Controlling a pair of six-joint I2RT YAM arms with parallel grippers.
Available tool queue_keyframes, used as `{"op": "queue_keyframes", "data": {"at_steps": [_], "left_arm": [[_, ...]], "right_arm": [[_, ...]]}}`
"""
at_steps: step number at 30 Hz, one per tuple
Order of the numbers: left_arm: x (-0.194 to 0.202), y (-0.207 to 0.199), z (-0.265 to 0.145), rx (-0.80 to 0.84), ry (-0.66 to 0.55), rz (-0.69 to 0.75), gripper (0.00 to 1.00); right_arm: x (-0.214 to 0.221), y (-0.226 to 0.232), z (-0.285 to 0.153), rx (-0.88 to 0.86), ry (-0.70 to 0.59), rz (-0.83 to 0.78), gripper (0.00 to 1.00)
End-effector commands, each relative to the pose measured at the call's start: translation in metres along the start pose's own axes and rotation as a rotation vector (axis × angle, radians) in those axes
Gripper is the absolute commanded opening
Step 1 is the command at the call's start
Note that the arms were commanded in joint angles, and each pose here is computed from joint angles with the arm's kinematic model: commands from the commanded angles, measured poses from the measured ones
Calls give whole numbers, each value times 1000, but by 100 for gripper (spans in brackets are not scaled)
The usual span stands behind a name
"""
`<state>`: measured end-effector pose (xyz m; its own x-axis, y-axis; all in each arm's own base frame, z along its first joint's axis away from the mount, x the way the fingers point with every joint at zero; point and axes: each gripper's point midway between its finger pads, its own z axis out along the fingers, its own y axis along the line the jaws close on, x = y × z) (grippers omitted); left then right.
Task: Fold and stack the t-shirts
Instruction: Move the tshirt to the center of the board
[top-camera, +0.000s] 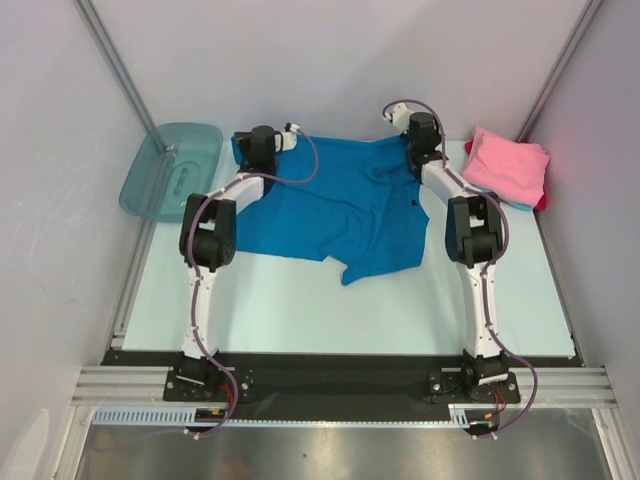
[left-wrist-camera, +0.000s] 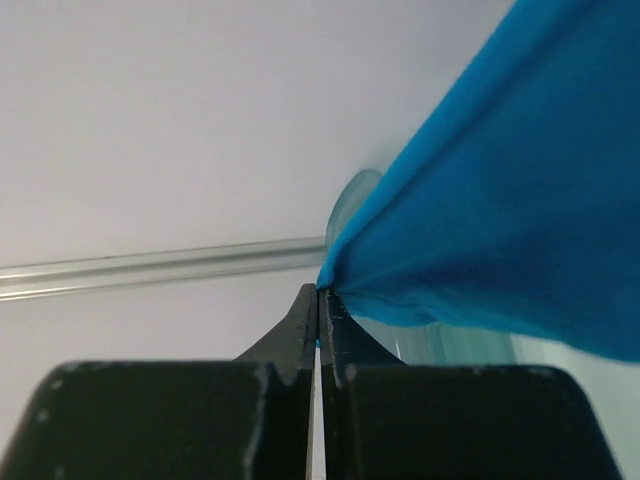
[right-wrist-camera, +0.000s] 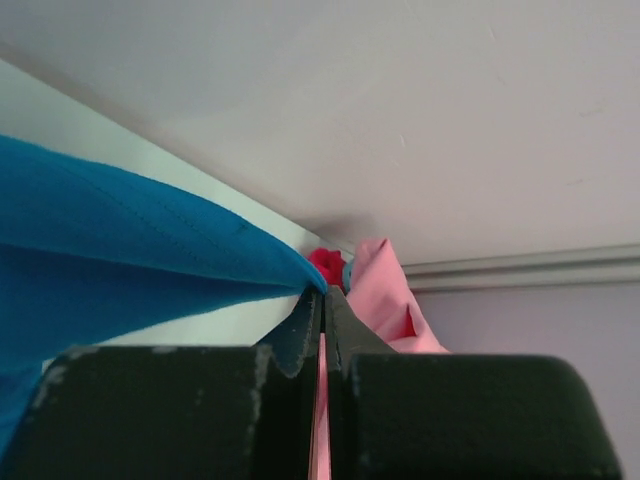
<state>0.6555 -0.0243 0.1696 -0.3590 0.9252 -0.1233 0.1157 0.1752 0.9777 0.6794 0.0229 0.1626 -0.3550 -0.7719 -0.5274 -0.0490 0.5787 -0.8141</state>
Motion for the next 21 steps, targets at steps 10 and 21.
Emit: {"op": "queue_keyframes", "data": {"at_steps": [10, 21], "left_arm": [[-22, 14, 35, -123, 8, 44, 0], [-16, 9, 43, -224, 54, 93, 91]], "right_arm": [[0, -6, 32, 139, -4, -38, 0], [9, -24, 33, 359, 8, -89, 75]]}}
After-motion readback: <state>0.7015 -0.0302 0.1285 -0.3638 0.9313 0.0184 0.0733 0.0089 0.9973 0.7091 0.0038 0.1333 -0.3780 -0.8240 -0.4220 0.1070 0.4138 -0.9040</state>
